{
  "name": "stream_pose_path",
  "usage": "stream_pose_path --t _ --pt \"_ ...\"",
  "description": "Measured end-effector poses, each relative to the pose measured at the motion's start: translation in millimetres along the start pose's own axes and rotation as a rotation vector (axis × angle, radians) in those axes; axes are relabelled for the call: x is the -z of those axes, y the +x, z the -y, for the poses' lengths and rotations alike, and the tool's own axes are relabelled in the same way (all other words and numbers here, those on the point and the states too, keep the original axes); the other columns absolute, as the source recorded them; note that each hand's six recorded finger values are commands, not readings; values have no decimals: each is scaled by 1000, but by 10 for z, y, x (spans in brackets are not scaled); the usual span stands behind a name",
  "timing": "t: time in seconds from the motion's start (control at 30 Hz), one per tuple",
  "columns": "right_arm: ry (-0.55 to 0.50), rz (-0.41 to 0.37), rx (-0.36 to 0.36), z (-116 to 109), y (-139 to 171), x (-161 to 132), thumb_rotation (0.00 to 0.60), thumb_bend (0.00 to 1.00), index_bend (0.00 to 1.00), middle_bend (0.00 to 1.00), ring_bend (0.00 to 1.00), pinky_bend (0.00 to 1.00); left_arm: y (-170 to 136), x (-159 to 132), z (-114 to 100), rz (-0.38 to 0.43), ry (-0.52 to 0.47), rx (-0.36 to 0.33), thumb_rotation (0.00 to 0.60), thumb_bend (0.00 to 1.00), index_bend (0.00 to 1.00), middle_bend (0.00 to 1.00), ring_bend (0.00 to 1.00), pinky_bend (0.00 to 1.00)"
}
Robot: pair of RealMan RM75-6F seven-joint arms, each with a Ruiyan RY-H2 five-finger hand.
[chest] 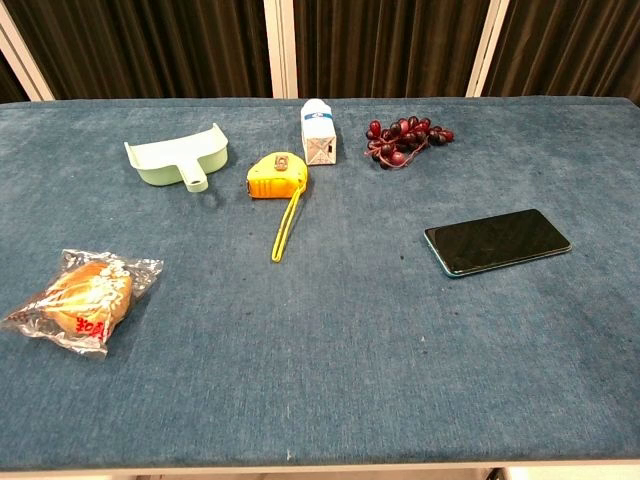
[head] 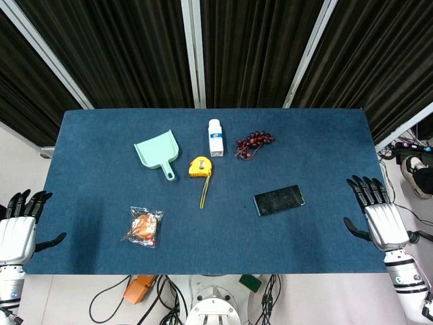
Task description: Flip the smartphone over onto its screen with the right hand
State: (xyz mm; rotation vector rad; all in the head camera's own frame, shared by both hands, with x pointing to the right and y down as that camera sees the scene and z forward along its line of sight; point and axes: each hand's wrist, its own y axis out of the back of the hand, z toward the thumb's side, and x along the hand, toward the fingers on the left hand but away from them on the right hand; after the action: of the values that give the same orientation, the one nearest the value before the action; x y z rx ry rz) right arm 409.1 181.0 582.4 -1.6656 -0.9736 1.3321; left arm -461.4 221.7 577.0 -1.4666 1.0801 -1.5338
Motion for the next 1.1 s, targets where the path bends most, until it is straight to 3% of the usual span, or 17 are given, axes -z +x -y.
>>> stream_pose_path --t 0.37,0.73,1.1 --pt "11 -60 -111 272 -237 -188 600 443 207 102 0 0 9 -63 -35 17 8 -5 600 114 153 120 26 0" --pt "65 -170 -310 1016 -780 -604 600 441 299 102 0 0 10 -58 -32 10 14 3 600 115 153 120 26 0" --pt "114 -190 -346 1286 -1079 -768 600 440 303 102 0 0 30 -47 -17 3 17 14 600 114 153 121 26 0"
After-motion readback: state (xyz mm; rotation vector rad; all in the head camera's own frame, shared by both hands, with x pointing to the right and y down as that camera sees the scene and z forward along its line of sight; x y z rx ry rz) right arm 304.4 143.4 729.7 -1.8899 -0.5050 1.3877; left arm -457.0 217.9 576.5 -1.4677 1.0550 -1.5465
